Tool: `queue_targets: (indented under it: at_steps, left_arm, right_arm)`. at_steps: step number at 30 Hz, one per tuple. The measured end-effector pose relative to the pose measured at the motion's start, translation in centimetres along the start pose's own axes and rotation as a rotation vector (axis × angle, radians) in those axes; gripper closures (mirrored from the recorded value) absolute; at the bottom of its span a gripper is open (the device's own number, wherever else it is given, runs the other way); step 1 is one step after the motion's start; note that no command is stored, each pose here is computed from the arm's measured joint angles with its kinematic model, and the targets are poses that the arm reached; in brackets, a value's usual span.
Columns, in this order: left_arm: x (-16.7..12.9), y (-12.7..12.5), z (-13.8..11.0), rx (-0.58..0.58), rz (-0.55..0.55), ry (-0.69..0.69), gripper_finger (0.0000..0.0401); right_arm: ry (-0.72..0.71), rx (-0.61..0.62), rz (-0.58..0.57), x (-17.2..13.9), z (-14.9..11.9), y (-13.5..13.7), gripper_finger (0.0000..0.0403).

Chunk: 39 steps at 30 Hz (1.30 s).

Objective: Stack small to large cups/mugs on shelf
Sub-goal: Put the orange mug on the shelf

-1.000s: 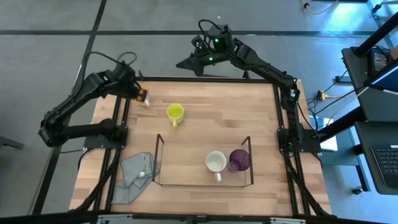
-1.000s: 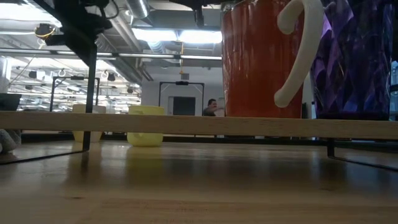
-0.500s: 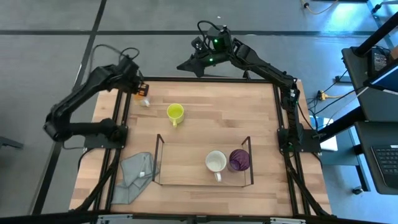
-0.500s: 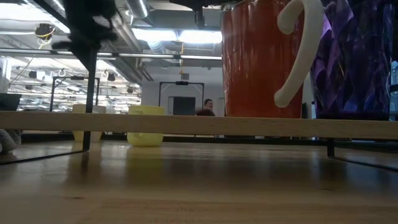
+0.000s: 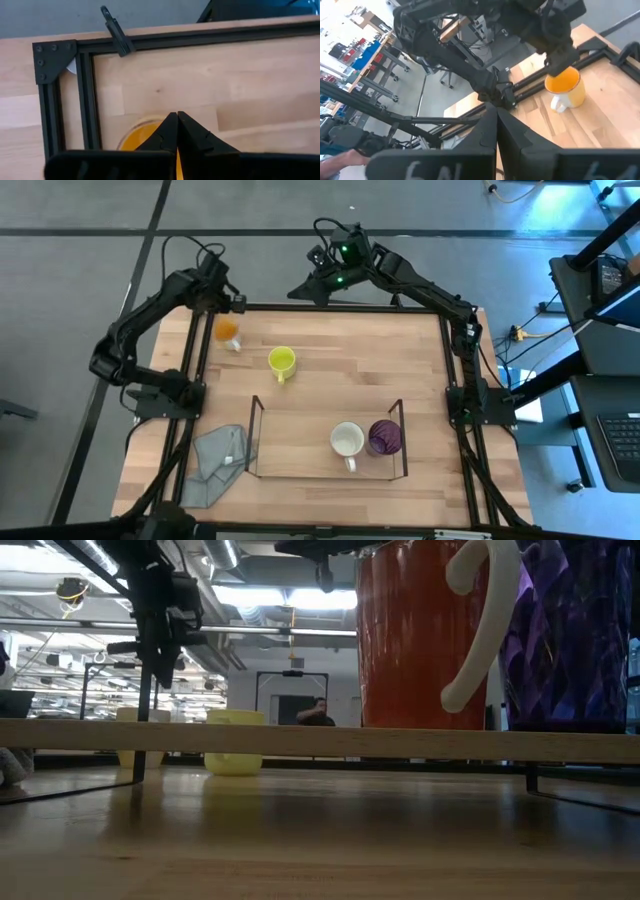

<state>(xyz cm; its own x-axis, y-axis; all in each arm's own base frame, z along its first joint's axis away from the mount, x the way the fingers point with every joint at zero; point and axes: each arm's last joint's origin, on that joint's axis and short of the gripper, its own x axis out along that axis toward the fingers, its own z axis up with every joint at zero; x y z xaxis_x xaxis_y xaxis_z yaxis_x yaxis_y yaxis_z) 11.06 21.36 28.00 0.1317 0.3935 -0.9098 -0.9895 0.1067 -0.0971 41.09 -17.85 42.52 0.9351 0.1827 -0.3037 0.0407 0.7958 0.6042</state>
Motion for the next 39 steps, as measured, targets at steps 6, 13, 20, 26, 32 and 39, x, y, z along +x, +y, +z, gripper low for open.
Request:
queue_targets:
  at_steps: [6, 13, 20, 26, 32, 39]
  left_arm:
    - [0.9, -0.1, 0.1, -0.046, 0.01, 0.04, 0.0401]
    - [0.3, -0.5, -0.6, -0.028, -0.018, 0.072, 0.0401]
    - [-2.5, -2.2, -2.4, 0.099, -0.153, 0.032, 0.0401]
    - [-4.0, -2.8, -3.5, 0.245, -0.186, -0.006, 0.0401]
    - [-4.3, -3.8, -3.8, 0.224, -0.224, -0.03, 0.0401]
    - [-3.3, -3.7, -4.1, 0.151, -0.238, 0.111, 0.0401]
  right_arm:
    - [0.003, 0.002, -0.002, 0.0, 0.0, 0.0, 0.0395]
    - [0.004, -0.003, -0.002, 0.0, 0.0, 0.0, 0.0395]
    - [0.013, -0.018, -0.006, 0.0, -0.1, -0.1, 0.0395]
    - [0.015, -0.017, -0.006, 0.0, -0.2, -0.1, 0.0395]
    - [0.026, -0.015, 0.017, 0.0, -0.2, 0.0, 0.0395]
    - [0.046, 0.002, 0.008, 0.0, -0.4, -0.1, 0.0395]
